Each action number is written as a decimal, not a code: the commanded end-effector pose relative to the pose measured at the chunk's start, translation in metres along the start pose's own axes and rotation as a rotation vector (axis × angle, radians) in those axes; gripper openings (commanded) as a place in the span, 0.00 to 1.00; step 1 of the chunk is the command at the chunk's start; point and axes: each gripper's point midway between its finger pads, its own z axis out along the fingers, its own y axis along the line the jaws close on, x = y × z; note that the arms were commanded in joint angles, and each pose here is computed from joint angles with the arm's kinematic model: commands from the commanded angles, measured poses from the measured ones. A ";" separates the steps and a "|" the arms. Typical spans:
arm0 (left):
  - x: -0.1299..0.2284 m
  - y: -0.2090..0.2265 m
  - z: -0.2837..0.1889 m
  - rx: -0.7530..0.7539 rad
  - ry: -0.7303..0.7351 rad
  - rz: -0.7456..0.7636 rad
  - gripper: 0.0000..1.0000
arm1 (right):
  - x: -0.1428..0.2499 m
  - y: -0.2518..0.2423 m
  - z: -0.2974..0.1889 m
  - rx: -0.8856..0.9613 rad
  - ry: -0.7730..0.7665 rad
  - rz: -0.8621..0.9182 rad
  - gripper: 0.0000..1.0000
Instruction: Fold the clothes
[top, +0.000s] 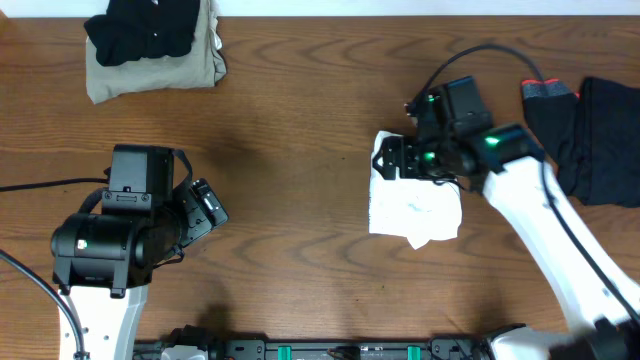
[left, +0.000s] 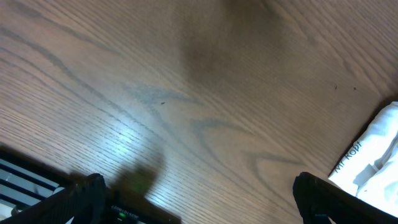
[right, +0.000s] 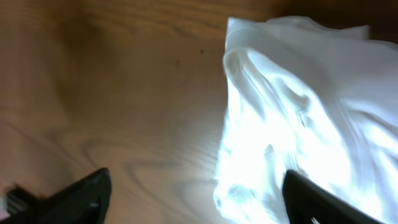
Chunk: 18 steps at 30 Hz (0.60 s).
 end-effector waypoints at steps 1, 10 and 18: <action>-0.001 0.003 0.002 -0.017 0.000 0.012 0.98 | 0.002 -0.021 -0.027 0.143 -0.037 -0.091 0.91; -0.004 0.001 0.005 -0.018 0.003 0.012 0.98 | 0.054 -0.053 0.008 0.225 0.170 -0.029 0.92; -0.003 0.001 0.005 -0.018 0.009 0.012 0.98 | 0.071 -0.052 0.047 0.141 0.260 0.000 0.86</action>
